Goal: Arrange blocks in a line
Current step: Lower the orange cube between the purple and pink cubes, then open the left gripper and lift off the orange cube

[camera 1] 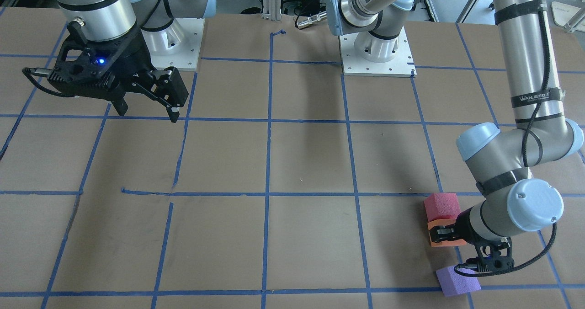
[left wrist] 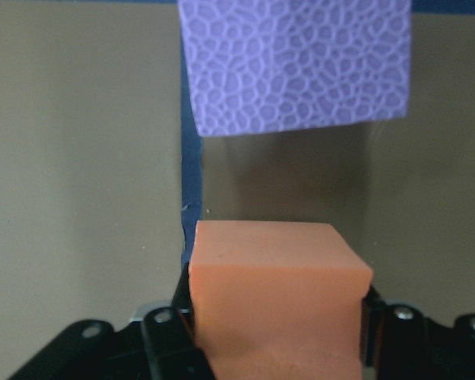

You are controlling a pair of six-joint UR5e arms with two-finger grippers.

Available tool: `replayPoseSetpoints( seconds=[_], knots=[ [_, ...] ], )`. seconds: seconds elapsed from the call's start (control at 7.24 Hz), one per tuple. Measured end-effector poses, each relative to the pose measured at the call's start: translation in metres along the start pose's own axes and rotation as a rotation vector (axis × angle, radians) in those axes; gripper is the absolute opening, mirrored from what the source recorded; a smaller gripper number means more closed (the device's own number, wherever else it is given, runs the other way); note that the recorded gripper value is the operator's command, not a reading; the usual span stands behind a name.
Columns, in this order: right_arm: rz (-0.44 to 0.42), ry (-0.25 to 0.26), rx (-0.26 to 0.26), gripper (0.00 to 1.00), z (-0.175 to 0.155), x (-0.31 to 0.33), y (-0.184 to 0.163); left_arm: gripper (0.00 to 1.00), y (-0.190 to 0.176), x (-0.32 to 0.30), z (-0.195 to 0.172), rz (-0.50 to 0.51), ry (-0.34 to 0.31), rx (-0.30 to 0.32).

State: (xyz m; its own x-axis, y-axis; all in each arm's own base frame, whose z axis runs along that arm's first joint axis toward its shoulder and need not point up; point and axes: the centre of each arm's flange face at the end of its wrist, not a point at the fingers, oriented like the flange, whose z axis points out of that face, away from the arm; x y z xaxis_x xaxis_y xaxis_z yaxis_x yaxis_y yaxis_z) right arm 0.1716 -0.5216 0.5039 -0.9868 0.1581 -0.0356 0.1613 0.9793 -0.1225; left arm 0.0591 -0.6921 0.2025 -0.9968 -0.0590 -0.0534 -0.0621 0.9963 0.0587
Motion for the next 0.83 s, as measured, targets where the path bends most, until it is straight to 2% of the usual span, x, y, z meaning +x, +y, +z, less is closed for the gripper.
replayPoseSetpoints(
  seconds=[0.41,0.69,0.83],
  knots=[
    [0.0,-0.005,0.001,1.0,0.0,-0.001,0.001,0.8,-0.002,-0.002,-0.011,0.004,-0.008,0.012],
    [0.002,-0.003,-0.004,1.0,0.002,-0.001,0.001,0.81,0.003,0.001,-0.038,0.013,-0.011,0.022],
    [0.001,-0.001,-0.006,1.0,0.002,-0.001,0.002,0.81,0.01,0.011,-0.064,0.026,-0.008,0.018]
  ],
)
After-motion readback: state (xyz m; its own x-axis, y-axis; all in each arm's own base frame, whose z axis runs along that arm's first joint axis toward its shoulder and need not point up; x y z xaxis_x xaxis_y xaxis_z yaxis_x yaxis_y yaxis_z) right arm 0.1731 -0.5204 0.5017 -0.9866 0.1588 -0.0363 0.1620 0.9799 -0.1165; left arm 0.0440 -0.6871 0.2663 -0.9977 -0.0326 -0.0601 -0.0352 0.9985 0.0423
